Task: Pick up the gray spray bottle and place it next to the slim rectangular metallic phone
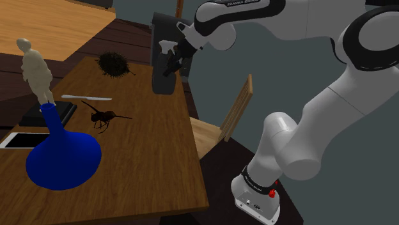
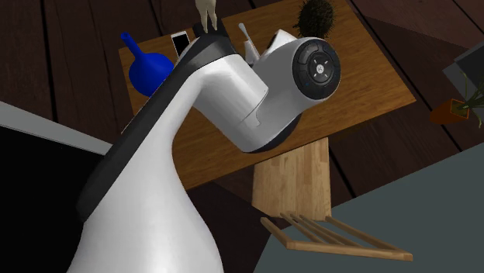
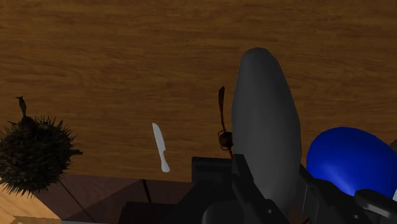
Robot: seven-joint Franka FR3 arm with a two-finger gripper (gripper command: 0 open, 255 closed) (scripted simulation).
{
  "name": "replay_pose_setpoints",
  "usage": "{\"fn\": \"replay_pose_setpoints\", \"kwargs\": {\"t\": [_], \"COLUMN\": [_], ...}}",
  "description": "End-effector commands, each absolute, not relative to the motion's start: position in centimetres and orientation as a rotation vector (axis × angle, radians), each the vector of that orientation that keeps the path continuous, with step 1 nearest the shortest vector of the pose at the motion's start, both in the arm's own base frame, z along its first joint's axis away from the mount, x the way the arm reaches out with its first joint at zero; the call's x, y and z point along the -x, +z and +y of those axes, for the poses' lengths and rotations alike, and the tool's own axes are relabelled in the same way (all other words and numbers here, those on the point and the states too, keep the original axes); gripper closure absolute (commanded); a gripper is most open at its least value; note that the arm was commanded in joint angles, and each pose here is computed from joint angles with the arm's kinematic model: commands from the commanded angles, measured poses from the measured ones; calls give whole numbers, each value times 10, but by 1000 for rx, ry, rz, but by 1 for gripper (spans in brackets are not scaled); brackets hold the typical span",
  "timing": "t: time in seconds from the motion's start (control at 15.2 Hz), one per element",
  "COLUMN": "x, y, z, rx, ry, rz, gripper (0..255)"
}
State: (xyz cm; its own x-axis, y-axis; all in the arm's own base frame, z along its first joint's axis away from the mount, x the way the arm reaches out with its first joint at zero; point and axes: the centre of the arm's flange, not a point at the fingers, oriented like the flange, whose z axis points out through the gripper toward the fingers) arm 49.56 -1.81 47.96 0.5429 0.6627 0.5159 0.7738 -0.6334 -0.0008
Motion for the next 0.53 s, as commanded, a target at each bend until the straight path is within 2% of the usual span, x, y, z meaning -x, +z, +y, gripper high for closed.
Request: {"fn": "replay_pose_setpoints", "kwargs": {"t": [0.0, 0.46], "x": [-495, -495], "y": [490, 527], "z": [-18, -18], "rx": [2552, 2552], "ry": [-708, -708], "rz": [-1208, -1208], "gripper": [255, 255]}}
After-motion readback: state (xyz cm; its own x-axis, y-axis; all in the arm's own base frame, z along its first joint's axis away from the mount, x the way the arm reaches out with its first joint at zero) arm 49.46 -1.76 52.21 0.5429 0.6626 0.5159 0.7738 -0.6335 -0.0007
